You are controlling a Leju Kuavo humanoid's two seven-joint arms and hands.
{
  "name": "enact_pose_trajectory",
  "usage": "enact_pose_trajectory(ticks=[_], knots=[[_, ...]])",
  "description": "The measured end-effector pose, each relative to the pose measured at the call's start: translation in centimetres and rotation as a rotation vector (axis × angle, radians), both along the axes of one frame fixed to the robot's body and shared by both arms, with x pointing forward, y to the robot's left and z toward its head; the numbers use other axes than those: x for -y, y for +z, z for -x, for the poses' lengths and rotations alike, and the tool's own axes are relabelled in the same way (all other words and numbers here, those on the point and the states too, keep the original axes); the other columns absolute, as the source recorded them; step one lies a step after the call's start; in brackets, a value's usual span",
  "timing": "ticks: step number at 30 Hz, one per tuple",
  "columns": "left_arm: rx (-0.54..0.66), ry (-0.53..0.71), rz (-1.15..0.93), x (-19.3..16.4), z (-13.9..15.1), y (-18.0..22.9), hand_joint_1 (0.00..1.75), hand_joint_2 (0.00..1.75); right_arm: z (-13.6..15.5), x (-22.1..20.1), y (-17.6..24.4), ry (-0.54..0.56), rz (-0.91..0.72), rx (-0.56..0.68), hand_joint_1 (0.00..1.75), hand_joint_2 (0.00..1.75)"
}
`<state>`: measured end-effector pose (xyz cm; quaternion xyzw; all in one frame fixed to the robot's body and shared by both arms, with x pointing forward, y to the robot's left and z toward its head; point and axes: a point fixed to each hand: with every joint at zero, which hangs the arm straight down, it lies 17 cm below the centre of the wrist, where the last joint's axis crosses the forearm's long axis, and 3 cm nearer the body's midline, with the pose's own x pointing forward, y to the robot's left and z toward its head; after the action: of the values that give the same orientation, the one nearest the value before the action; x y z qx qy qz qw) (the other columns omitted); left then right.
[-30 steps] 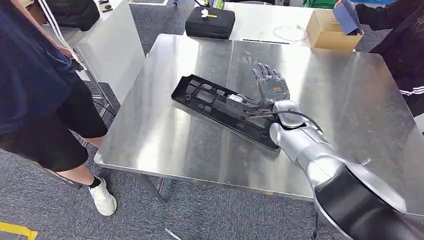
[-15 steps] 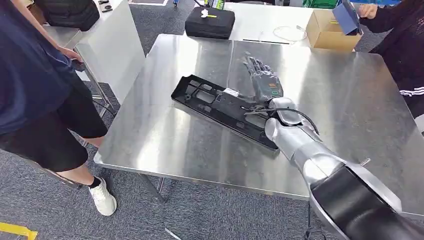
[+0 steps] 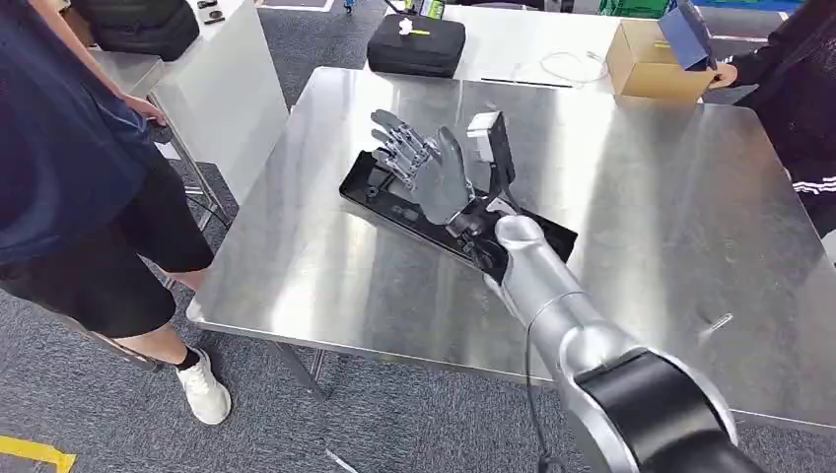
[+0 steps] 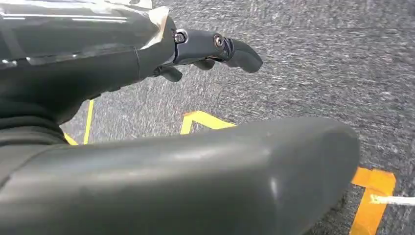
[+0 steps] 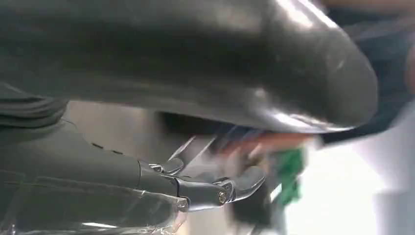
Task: Take the parts from the cabinet and place them on the table.
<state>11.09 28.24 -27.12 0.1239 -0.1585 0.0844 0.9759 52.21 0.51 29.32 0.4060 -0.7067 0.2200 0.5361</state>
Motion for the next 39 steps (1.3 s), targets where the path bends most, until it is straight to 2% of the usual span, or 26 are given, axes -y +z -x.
enact_pose_trajectory(ticks=[3, 5, 6, 11, 15, 19, 23, 29, 39], knots=[[-0.006, 0.033, 0.001, 0.0, 0.3, 0.0, 0.00, 0.00, 3.2, -0.2, -1.1, 0.036, -0.095, 0.016, 0.00, 0.00], [-0.009, 0.043, 0.002, 0.0, 0.4, -0.1, 0.00, 0.00, 5.5, -0.4, -2.1, 0.057, -0.118, 0.046, 0.00, 0.00], [-0.009, 0.043, 0.002, 0.0, 0.4, -0.1, 0.00, 0.00, 5.7, -0.4, -2.2, 0.059, -0.120, 0.047, 0.00, 0.00], [-0.024, 0.060, 0.010, 0.0, 0.8, -0.2, 0.00, 0.00, 11.7, -0.9, -4.0, 0.134, -0.165, 0.094, 0.00, 0.00], [-0.028, 0.077, 0.021, 0.1, 1.0, -0.2, 0.00, 0.00, 16.5, -0.7, -5.2, 0.147, -0.235, 0.094, 0.00, 0.00], [-0.024, 0.065, 0.025, 0.2, 0.9, -0.2, 0.00, 0.00, 19.0, -0.5, -6.6, 0.125, -0.234, 0.092, 0.00, 0.00], [-0.022, 0.052, 0.036, 0.5, 0.9, -0.2, 0.00, 0.00, 20.9, -0.2, -7.8, 0.107, -0.249, 0.058, 0.00, 0.00], [-0.022, 0.050, 0.042, 0.7, 0.9, -0.2, 0.00, 0.00, 22.2, 0.4, -9.8, 0.084, -0.244, 0.007, 0.00, 0.00], [-0.023, 0.046, 0.043, 0.8, 1.0, -0.3, 0.00, 0.00, 22.4, 0.5, -10.0, 0.075, -0.232, 0.010, 0.00, 0.00]])
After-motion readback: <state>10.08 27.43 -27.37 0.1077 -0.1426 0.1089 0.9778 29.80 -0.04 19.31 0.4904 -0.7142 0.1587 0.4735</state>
